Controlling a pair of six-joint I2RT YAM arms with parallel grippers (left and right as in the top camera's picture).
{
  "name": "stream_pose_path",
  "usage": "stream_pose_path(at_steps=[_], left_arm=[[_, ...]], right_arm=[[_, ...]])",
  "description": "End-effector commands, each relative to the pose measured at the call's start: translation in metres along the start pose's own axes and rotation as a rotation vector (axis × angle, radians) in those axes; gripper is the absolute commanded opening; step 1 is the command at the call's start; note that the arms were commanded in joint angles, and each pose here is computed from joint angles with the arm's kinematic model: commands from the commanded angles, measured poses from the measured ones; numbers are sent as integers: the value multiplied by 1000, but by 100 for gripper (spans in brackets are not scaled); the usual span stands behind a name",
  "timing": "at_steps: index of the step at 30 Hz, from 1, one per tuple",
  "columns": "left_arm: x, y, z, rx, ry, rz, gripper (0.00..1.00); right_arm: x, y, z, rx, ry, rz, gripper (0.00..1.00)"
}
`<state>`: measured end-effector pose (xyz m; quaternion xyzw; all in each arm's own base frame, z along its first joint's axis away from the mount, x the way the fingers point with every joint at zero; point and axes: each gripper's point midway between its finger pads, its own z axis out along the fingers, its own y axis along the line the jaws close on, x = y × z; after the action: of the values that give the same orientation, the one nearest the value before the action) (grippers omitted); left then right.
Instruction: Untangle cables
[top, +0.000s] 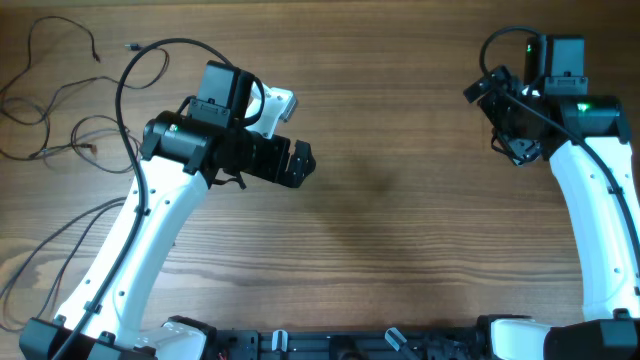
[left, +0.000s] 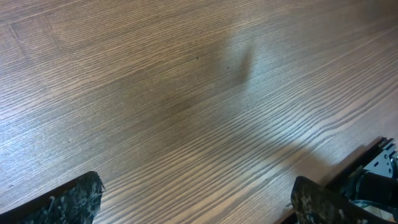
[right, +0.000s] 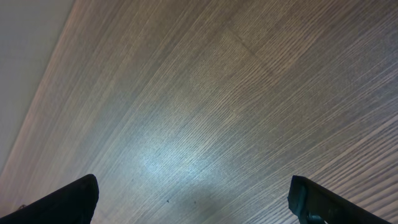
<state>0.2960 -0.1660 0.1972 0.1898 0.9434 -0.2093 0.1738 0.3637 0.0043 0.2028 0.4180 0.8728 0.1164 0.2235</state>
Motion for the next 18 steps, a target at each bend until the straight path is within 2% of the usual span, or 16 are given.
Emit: stream_pose_path(at_steps=[1,18], left_arm=[[-2,-5,-3,16,-10,23,100],[-1,-5,-3,15,-7,21,100]], right_arm=[[-3,-3,4,21,-14,-8,100],[-3,-3,4,22,-14,-9,100]])
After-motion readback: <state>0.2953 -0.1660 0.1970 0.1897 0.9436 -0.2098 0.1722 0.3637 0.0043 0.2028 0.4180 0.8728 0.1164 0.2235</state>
